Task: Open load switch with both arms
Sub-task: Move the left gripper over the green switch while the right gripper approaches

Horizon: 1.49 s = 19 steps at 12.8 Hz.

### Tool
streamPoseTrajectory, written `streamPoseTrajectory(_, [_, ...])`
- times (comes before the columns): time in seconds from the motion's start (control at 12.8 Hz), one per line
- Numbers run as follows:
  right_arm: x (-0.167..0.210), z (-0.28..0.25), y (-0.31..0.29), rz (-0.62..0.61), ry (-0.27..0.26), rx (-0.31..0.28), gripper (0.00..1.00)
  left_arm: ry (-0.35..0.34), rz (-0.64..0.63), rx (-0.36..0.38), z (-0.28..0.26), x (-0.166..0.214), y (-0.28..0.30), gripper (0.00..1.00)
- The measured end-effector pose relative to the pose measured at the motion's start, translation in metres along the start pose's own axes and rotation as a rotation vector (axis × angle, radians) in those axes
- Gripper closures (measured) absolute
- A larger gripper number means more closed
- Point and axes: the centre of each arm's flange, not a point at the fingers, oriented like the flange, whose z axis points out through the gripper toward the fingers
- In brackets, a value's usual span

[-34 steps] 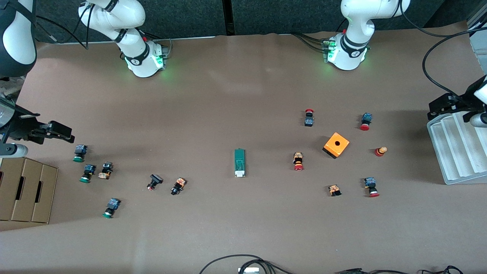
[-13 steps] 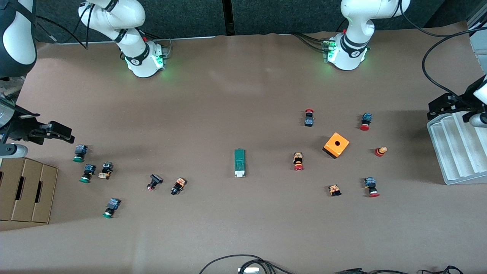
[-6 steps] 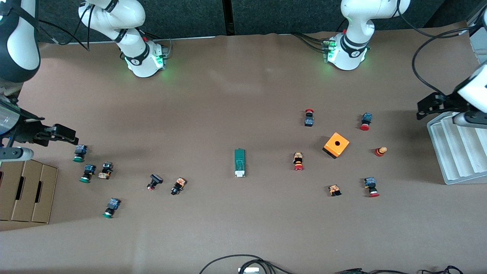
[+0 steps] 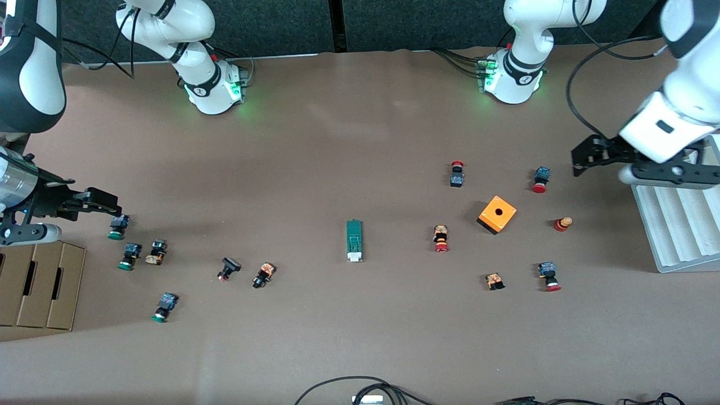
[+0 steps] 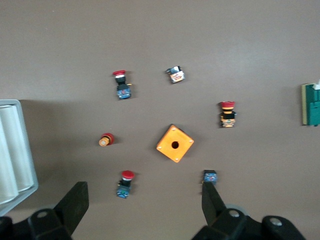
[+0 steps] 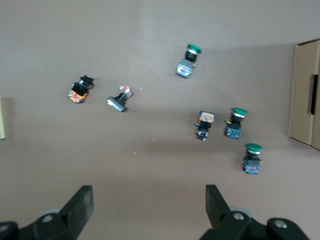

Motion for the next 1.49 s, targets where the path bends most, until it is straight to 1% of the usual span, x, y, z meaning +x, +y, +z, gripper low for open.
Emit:
streamPoseTrajectory(0.16, [0.002, 0.002, -0.005, -0.034, 0.007, 0.068, 0.0, 0.001, -0.047, -0.001, 0.0, -0.002, 0.025, 0.0])
streamPoseTrajectory(0.24, [0.004, 0.004, -0.007, -0.051, 0.009, 0.094, 0.0, 0.006, -0.064, -0.003, 0.0, -0.004, 0.041, 0.0])
streamPoseTrajectory(0.31, [0.006, 0.006, -0.008, -0.059, 0.017, 0.105, 0.0, 0.021, -0.08, -0.008, -0.002, -0.005, 0.061, 0.0])
streamPoseTrajectory(0.55, [0.016, 0.015, -0.018, -0.122, 0.039, 0.106, 0.0, 0.074, -0.13, -0.038, 0.001, -0.007, 0.119, 0.0])
streamPoseTrajectory(0.78, [0.024, 0.029, -0.056, -0.219, 0.036, 0.104, 0.0, 0.103, -0.208, -0.081, 0.018, -0.007, 0.179, 0.0])
streamPoseTrajectory(0.86, [0.026, 0.032, -0.065, -0.24, 0.036, 0.103, 0.0, 0.114, -0.231, -0.076, 0.024, -0.008, 0.196, 0.0])
streamPoseTrajectory(1.02, [0.029, 0.038, -0.071, -0.303, 0.039, 0.101, 0.0, 0.147, -0.294, -0.032, 0.039, -0.017, 0.236, 0.0])
streamPoseTrajectory(1.25, [0.039, 0.049, -0.068, -0.495, 0.065, 0.091, 0.0, 0.212, -0.378, -0.005, 0.064, -0.046, 0.314, 0.0])
streamPoseTrajectory(1.33, [0.041, 0.052, -0.068, -0.533, 0.066, 0.09, 0.0, 0.233, -0.404, -0.003, 0.075, -0.053, 0.334, 0.0])
streamPoseTrajectory(1.41, [0.043, 0.055, -0.069, -0.547, 0.069, 0.106, 0.0, 0.251, -0.43, 0.001, 0.086, -0.059, 0.351, 0.0])
streamPoseTrajectory(1.49, [0.044, 0.056, -0.073, -0.541, 0.084, 0.166, 0.0, 0.268, -0.457, 0.007, 0.099, -0.065, 0.366, 0.0])
